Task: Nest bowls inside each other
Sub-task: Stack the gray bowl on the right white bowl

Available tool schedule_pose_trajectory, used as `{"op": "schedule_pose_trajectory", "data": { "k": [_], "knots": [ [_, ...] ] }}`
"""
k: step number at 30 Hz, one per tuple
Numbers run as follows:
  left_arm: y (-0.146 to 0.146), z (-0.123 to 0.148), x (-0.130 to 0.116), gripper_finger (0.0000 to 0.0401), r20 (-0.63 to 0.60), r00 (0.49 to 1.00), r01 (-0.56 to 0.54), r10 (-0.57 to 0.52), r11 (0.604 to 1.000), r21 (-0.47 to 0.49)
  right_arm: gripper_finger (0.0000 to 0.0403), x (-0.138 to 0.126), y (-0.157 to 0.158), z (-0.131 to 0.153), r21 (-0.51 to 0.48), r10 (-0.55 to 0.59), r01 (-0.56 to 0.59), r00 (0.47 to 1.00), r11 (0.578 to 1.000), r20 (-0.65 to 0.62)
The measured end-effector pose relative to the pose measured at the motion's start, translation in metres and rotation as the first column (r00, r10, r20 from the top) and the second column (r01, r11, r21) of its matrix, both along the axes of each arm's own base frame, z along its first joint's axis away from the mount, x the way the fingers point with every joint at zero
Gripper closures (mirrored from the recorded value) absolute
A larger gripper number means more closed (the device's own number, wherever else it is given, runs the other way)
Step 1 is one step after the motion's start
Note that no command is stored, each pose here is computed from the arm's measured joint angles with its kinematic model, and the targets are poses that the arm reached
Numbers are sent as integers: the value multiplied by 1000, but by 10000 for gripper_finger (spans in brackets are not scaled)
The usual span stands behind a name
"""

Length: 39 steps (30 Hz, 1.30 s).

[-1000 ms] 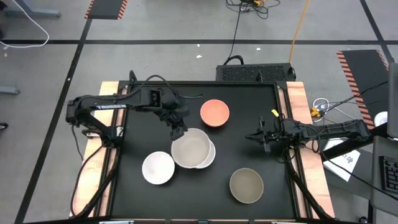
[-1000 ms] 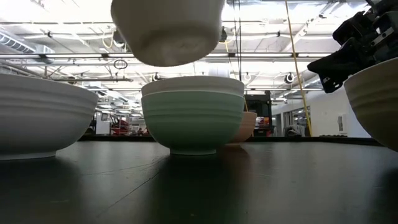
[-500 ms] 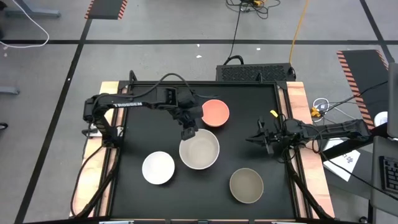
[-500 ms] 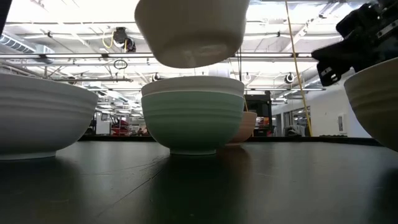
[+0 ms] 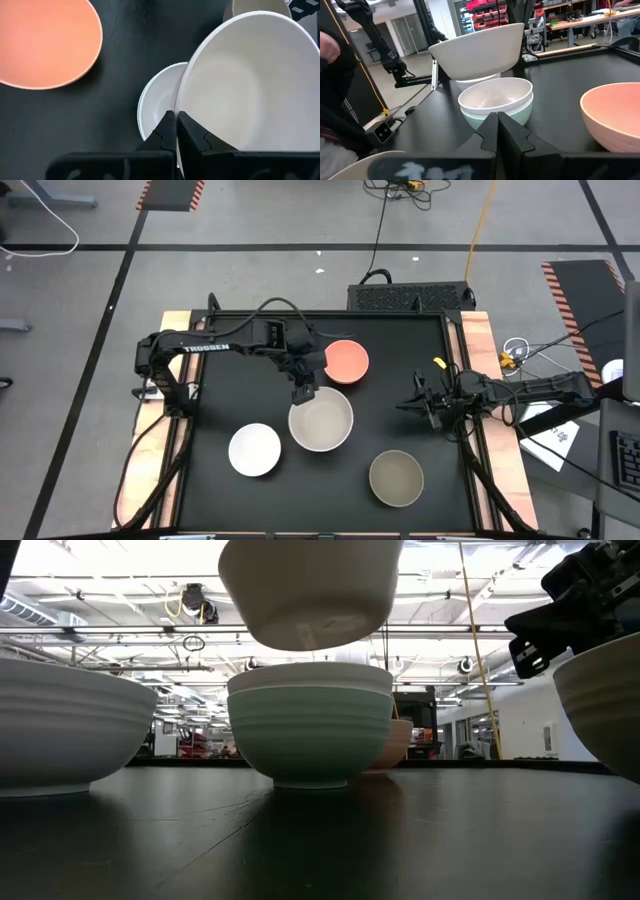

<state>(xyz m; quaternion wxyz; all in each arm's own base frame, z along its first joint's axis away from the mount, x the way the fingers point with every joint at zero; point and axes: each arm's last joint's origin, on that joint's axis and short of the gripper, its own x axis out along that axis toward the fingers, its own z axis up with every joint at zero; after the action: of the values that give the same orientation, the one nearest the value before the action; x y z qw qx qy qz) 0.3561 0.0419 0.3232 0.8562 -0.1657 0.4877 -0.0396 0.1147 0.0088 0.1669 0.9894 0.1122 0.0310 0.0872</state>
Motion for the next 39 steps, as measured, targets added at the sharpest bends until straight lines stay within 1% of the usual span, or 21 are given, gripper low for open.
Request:
{"op": "schedule_pose_trajectory", "data": {
  "k": [3, 8, 15, 30, 39],
  "knots": [
    [0, -1, -1, 401, -12, 1000, -3, 3, 1000, 2, 403, 0, 0, 0, 0, 0, 0, 1000, 1000, 0],
    [3, -2, -3, 401, -42, 999, -32, 34, 999, 33, 403, 0, 0, 0, 0, 0, 0, 1000, 1000, 0],
    [5, -12, 4, 401, -61, 998, -24, 26, 999, 43, 403, 0, 0, 0, 0, -2, 2, 1000, 1000, 0],
    [10, -47, 21, 401, -160, 987, -21, 29, 999, 50, 403, 1, 0, -2, -8, -2, 2, 1000, 1000, -22],
    [1, -65, 31, 401, -200, 980, 6, 3, 999, 44, 403, 1, 0, -3, -9, -2, 2, 999, 1000, -34]
  ]
}}
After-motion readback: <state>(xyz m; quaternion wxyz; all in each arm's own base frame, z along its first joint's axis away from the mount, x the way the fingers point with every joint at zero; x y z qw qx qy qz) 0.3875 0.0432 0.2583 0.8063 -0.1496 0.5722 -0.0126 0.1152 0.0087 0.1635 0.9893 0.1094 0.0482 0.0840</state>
